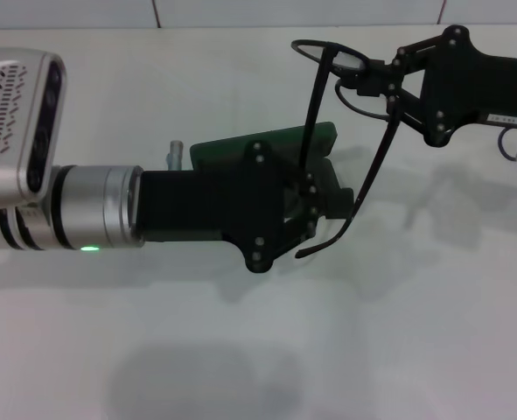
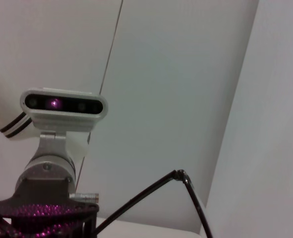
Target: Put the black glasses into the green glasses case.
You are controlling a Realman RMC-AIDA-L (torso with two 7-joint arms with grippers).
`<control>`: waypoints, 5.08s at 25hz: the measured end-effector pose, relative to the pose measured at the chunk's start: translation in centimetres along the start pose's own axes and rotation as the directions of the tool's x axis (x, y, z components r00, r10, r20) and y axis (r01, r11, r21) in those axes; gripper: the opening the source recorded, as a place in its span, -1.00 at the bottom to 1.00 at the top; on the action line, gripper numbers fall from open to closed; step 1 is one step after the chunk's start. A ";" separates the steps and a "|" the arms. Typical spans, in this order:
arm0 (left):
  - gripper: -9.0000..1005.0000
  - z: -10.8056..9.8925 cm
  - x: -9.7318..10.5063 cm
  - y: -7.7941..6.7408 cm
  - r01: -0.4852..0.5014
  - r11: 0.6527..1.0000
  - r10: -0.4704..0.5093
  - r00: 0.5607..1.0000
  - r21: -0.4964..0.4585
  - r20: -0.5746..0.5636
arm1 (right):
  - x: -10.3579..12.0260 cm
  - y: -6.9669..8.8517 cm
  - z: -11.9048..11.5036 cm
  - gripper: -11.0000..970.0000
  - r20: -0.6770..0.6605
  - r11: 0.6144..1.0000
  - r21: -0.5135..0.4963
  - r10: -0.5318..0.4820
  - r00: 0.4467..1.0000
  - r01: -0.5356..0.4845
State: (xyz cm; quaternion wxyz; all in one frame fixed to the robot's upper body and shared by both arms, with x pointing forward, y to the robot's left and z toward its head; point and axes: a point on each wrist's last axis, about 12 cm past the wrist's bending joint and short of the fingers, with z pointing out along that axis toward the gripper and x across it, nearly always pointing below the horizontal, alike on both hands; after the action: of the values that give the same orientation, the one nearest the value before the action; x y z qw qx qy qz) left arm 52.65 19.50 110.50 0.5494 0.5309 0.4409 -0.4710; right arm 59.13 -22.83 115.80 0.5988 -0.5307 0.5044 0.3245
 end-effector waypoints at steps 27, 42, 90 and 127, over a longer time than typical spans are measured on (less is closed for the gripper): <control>-0.97 -1.2 0.9 -1.0 0.068 0.997 -0.068 0.998 -0.048 -0.007 | -1.1 -1.7 -4.8 -0.85 0.258 0.941 0.276 0.126 0.958 -0.198; -0.97 -0.6 1.0 -0.8 0.075 0.996 -0.076 0.997 -0.050 -0.009 | -1.1 0.0 0.4 -0.85 0.290 0.934 -0.004 0.343 0.893 -0.357; -0.97 -0.4 0.4 0.0 0.059 0.994 -0.055 0.998 -0.090 0.042 | 0.7 2.3 2.1 -0.85 0.168 0.919 -0.075 0.394 0.904 -0.387; -0.96 -0.3 0.1 0.4 0.057 0.992 -0.051 0.997 -0.111 0.056 | 0.3 2.5 1.7 -0.88 0.209 0.916 -0.097 0.401 0.892 -0.389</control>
State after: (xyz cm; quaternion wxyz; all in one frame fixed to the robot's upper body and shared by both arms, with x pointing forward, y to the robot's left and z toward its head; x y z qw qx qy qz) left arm 53.08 19.78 110.43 0.5770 0.4744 0.4661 -0.4740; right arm 57.33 -20.64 114.60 0.5591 -0.3927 0.5222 0.5105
